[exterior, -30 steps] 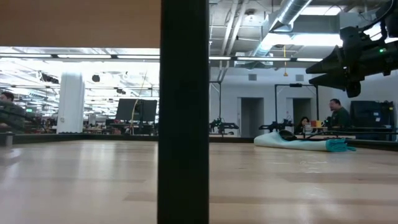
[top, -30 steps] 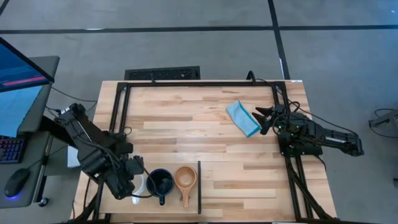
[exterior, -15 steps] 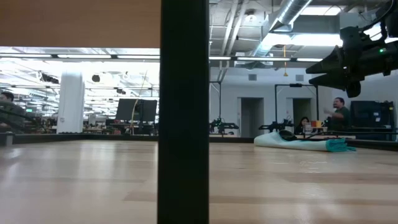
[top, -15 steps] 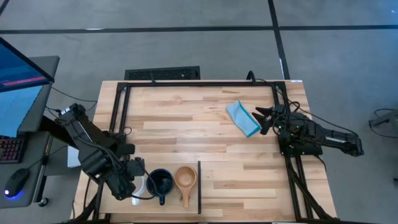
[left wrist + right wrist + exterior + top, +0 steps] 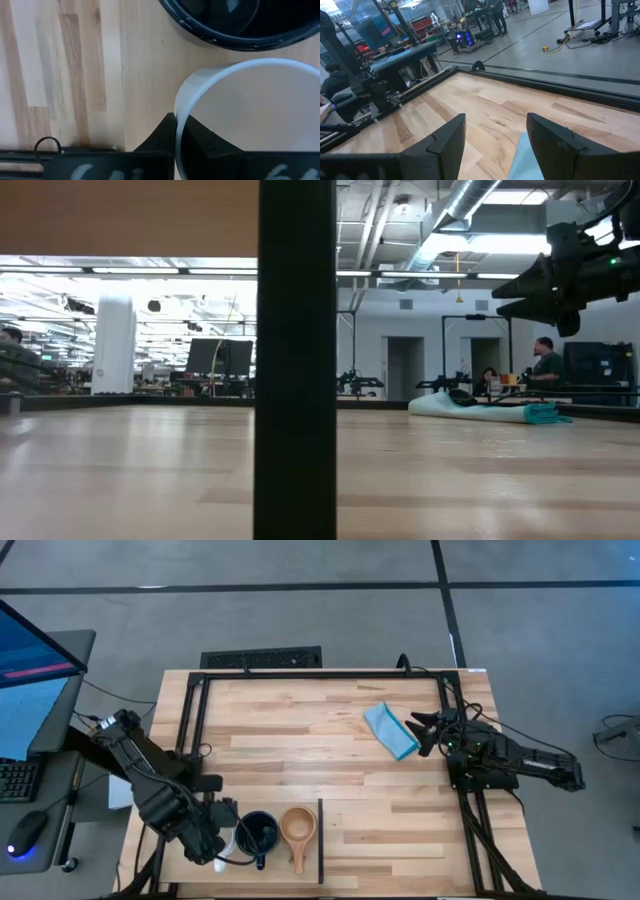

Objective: Stack small to large cups/mugs on shelf
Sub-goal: Put the white mug on the shelf

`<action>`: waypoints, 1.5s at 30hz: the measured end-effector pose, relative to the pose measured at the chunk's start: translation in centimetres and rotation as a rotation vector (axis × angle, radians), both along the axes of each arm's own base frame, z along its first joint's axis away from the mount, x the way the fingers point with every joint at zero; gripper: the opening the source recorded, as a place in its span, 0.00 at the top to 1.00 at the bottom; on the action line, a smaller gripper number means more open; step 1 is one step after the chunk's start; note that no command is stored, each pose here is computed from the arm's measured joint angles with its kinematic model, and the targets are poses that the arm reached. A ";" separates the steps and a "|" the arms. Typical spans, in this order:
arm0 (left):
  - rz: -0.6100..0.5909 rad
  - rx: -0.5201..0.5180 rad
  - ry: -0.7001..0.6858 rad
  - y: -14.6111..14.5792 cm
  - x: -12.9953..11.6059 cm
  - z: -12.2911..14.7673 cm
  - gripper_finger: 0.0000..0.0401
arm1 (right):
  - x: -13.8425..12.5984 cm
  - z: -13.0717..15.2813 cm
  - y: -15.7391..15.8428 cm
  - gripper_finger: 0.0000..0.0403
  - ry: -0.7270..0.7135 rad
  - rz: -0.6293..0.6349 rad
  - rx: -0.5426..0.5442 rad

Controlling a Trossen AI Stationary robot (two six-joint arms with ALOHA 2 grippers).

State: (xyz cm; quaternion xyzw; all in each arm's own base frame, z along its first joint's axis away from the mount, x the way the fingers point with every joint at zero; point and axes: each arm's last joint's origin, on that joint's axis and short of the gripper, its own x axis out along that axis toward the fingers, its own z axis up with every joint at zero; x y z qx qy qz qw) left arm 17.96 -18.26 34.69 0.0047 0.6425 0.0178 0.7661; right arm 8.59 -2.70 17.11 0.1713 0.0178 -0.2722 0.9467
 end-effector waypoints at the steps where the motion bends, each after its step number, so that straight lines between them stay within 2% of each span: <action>1: 0.005 0.006 -0.002 0.0 0.0 0.0 1.00 | 0.0 0.0 0.0 0.42 0.000 0.000 0.000; 9: 0.031 0.009 0.001 0.1 -0.1 0.0 0.98 | 0.0 0.0 0.0 0.42 -0.001 0.000 0.001; 16: 0.066 -0.001 0.014 0.1 -0.1 0.0 0.91 | 0.0 0.0 0.0 0.42 -0.001 0.000 0.001; 29: 0.037 0.006 0.011 0.2 0.0 0.0 0.78 | 0.0 0.0 0.0 0.42 -0.001 0.000 0.000; 45: -0.029 0.023 0.011 0.6 0.4 0.0 0.75 | 0.0 0.0 0.0 0.42 -0.001 0.000 0.000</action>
